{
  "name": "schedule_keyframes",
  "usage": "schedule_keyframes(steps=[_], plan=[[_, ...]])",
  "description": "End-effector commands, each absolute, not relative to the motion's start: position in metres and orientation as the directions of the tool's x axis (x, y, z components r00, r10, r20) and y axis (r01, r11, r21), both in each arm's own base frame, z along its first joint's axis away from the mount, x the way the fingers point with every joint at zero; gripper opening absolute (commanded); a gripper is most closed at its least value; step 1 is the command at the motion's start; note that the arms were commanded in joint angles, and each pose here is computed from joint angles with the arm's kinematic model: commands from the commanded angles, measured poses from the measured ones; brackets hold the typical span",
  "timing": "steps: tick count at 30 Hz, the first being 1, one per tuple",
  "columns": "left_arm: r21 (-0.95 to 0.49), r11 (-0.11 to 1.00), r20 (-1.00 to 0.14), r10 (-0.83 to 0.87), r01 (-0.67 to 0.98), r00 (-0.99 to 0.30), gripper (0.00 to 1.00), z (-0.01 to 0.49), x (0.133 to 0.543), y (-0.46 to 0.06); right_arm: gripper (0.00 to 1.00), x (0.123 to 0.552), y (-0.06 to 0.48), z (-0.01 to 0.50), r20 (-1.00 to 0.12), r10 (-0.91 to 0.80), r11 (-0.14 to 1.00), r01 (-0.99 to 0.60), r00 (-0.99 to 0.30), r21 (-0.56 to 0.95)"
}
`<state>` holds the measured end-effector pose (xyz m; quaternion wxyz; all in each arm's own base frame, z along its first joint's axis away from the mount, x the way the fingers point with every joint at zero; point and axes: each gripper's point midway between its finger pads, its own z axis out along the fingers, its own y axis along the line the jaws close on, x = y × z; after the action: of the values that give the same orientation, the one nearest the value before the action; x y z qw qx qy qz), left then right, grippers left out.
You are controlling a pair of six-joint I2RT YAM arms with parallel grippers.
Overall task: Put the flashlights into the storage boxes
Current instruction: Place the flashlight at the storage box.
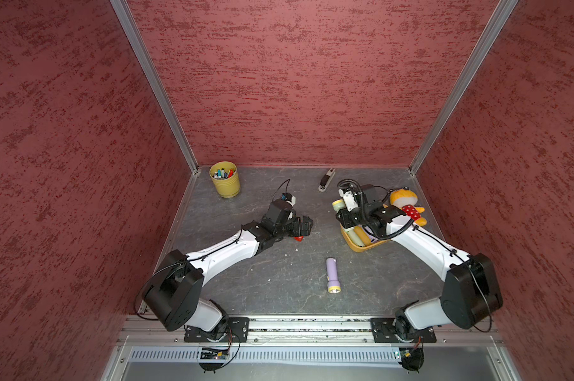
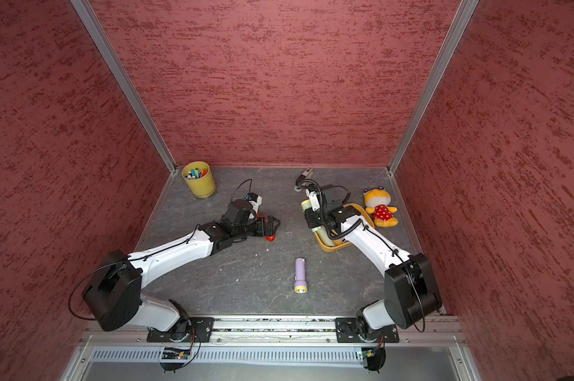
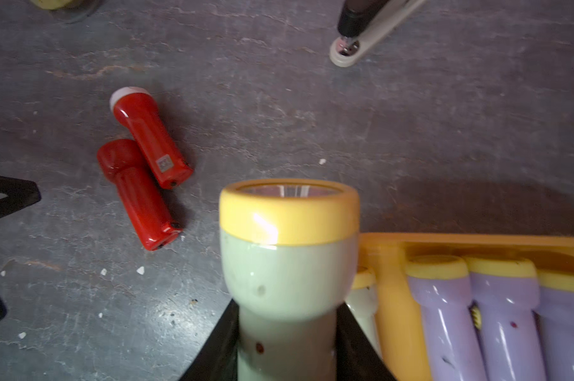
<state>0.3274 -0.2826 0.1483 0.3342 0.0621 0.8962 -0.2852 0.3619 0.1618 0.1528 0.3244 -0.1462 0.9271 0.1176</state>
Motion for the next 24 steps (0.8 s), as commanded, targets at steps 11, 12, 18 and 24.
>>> schedule_keyframes(steps=[11,12,18,24], plan=[[-0.496,0.777,-0.640,-0.025,0.388,-0.768,0.99,0.149,0.331,-0.324,0.27,0.347,0.098,0.136,-0.565,-0.195,0.976,-0.213,-0.801,-0.036],[-0.497,0.776,-0.639,-0.024,0.389,-0.769,1.00,0.148,0.331,-0.324,0.27,0.346,0.095,0.133,-0.555,-0.202,0.977,-0.209,-0.807,-0.051],[-0.497,0.776,-0.636,-0.021,0.388,-0.771,1.00,0.147,0.331,-0.325,0.27,0.342,0.093,0.123,-0.526,-0.223,0.972,-0.224,-0.821,-0.063],[-0.493,0.780,-0.638,-0.023,0.385,-0.770,1.00,0.146,0.330,-0.323,0.27,0.342,0.097,0.117,-0.515,-0.238,0.968,-0.247,-0.824,-0.052]])
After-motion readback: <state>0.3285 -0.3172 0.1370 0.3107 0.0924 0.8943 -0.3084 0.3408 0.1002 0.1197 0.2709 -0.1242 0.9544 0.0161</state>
